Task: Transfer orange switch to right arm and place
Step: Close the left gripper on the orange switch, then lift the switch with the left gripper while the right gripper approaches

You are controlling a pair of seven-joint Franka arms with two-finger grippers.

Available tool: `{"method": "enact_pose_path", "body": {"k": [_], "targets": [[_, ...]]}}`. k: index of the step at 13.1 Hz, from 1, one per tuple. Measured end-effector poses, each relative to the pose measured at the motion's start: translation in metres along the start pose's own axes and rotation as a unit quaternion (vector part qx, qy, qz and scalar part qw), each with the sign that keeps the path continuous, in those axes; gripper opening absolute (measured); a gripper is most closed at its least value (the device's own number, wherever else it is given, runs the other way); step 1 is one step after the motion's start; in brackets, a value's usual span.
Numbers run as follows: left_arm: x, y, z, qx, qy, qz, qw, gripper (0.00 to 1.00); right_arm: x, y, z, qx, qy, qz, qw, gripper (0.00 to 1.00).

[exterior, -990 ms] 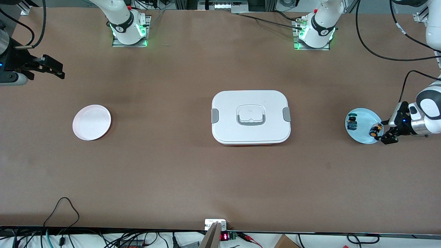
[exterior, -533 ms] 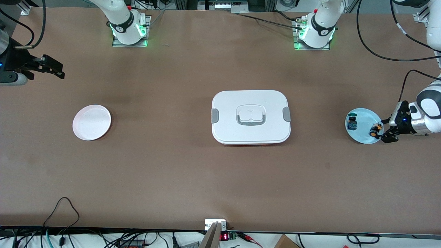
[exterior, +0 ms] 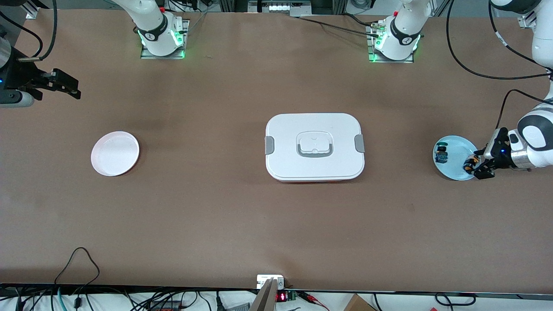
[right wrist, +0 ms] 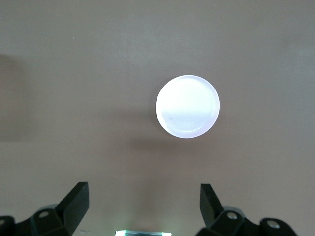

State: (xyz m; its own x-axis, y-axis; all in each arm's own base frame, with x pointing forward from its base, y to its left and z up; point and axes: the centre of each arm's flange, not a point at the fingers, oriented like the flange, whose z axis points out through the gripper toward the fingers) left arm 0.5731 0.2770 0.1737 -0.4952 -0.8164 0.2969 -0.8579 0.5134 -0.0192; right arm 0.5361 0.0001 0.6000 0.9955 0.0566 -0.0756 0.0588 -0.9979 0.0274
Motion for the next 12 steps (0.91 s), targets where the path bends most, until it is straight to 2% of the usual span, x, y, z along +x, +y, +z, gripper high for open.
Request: {"method": "enact_pose_path", "body": {"k": [2,4,6,9,12], "targets": [[0.0,0.0,-0.001,0.001,-0.002,0.0,1.0,0.75,0.0,0.0,0.0,0.0,0.0,0.0,1.0,1.0],[-0.001,0.0,-0.001,0.001,-0.002,-0.001,1.0,0.75,0.0,0.0,0.0,0.0,0.0,0.0,1.0,1.0],[-0.002,0.0,-0.004,0.017,0.005,-0.013,1.0,0.75,0.0,0.0,0.0,0.0,0.0,0.0,1.0,1.0],[0.004,-0.01,-0.022,0.047,0.068,-0.037,0.996,0.75,0.0,0.001,0.0,0.0,0.0,0.001,1.0,1.0],[0.03,-0.045,-0.064,0.058,0.156,-0.058,0.984,0.75,0.0,0.005,0.0,0.0,0.0,0.005,1.0,1.0]]}}
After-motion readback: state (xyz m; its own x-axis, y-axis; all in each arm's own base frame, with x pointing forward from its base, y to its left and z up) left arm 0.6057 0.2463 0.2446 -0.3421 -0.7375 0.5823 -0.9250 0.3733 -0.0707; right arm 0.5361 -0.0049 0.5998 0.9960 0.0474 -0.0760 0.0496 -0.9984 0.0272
